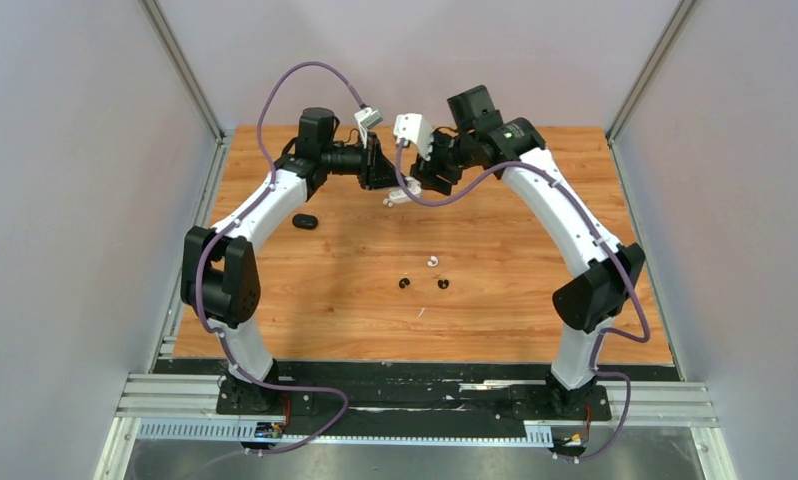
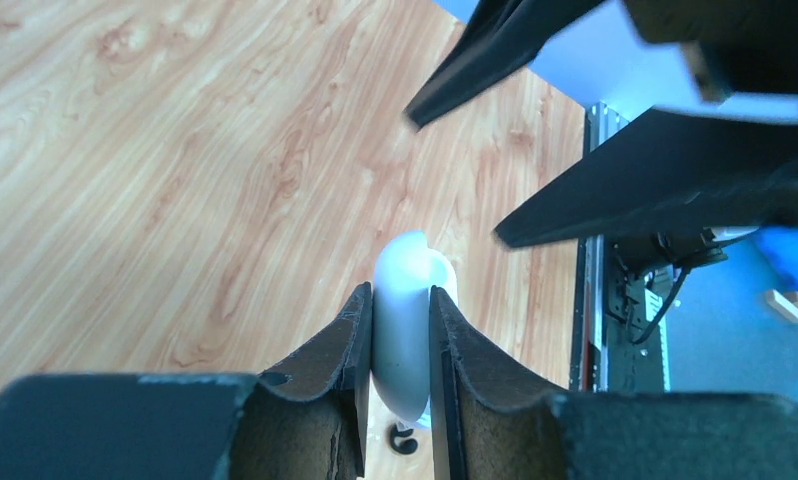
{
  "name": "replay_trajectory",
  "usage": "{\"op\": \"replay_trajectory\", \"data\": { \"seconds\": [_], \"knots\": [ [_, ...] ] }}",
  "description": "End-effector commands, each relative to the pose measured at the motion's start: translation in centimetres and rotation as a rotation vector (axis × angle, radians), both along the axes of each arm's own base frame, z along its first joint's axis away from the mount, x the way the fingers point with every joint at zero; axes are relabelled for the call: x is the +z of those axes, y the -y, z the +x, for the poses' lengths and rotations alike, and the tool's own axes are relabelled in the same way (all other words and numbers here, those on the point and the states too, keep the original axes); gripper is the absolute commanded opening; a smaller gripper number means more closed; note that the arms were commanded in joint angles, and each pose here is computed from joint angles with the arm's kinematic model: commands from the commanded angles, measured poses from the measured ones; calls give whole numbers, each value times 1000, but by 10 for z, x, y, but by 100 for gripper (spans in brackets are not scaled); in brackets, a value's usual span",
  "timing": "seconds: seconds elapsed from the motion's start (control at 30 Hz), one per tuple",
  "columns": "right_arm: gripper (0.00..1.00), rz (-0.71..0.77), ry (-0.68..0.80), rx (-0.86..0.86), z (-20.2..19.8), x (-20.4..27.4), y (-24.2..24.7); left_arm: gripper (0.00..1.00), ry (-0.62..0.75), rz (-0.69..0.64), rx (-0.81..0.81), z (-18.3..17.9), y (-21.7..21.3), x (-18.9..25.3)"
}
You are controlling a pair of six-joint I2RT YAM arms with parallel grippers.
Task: Insert the wireless bluetooth earbuds into the charging case
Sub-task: Pass from the right arm to the left, then pick up the left earbud from the center of the board.
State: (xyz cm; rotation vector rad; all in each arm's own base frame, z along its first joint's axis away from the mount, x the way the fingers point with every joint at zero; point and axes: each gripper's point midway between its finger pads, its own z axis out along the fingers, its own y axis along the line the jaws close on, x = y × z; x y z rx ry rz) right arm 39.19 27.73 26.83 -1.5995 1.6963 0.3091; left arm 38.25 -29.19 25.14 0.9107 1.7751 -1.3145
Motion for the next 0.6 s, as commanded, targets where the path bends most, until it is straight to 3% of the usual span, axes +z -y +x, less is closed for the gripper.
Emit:
{"op": "replay_trajectory", "data": {
  "seconds": [0.0,0.1,0.2,0.4,0.57],
  "knots": [
    [58,194,21,-89,-13,68,23,0,145,-20,24,3,-6,28],
    [63,338,-121,-119,-28,75,40,0,172,-21,25,2,-8,29],
    [64,418,-300,-158,-43,51,56,0,211,-23,7,-3,-10,31],
    [64,387,-458,-244,-52,-19,69,0,323,14,-14,-15,-18,39],
    [65,375,-595,-541,-28,-80,74,0,341,61,28,-27,-34,36]
  ]
}}
